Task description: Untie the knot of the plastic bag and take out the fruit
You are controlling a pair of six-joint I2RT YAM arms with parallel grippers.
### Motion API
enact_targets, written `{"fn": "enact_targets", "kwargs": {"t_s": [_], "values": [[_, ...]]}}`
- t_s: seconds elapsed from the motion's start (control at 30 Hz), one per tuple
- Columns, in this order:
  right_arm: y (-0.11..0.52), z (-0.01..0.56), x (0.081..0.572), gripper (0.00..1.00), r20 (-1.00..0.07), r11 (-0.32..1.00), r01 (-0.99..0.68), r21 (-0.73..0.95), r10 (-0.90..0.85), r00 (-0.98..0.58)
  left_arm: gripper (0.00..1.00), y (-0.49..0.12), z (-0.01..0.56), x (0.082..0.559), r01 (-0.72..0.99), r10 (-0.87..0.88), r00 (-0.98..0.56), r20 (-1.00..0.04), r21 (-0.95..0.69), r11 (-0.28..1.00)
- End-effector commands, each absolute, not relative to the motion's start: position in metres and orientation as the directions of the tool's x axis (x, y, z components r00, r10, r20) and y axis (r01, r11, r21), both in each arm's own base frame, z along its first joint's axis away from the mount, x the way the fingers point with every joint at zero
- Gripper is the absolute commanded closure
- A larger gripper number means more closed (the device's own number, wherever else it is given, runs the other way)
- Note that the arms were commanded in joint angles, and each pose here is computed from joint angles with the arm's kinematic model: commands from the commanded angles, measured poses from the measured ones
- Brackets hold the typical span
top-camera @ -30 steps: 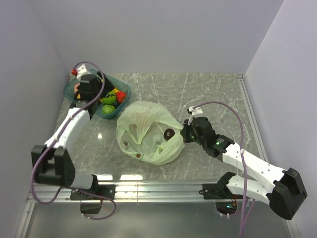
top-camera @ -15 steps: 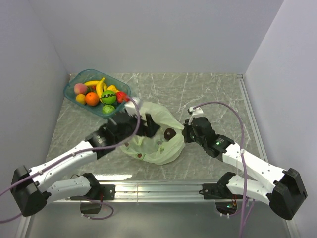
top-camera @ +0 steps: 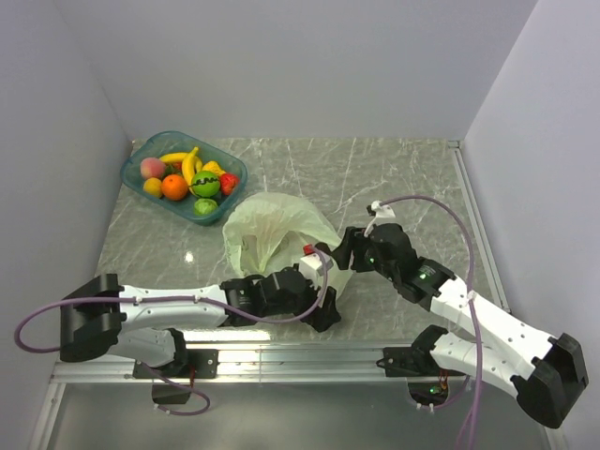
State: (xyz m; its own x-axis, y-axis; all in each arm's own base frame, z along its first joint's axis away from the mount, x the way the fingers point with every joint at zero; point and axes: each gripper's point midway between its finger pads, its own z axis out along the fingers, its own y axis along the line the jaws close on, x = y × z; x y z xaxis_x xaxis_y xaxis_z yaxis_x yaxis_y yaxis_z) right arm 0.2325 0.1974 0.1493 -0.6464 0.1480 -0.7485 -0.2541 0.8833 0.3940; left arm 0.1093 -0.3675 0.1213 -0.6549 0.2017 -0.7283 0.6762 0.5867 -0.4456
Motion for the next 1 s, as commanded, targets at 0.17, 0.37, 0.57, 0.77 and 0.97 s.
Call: {"fn": "enact_targets", "kwargs": {"t_s": [0.17,0.37,0.57,0.77,0.97], "values": [[0.216,0.134,0.218,0.38,-0.649,0.811,-0.212,0.546,0.249,-0.719,0.09,-0.4,0.171,0.107,0.718,0.079,-0.603,-0.794,-0.496,0.488],[0.188,0.089,0.21,0.92,-0.622,0.881,-0.097,0.464,0.245,-0.744,0.09,-0.386,0.188,0.128,0.648,-0.044,-0.592,-0.805,-0.507,0.569],[0.171,0.065,0.211,1.0,-0.607,0.882,-0.034,0.469,0.294,-0.738,0.09,-0.364,0.182,0.16,0.531,-0.098,-0.546,-0.832,-0.434,0.728],[0.172,0.072,0.217,1.0,-0.631,0.888,-0.055,0.457,0.28,-0.724,0.09,-0.358,0.14,0.188,0.45,-0.014,-0.553,-0.833,-0.312,0.837],[0.181,0.105,0.224,1.0,-0.671,0.872,-0.12,0.474,0.269,-0.691,0.11,-0.364,0.113,0.212,0.406,0.017,-0.537,-0.843,-0.241,0.881]]}}
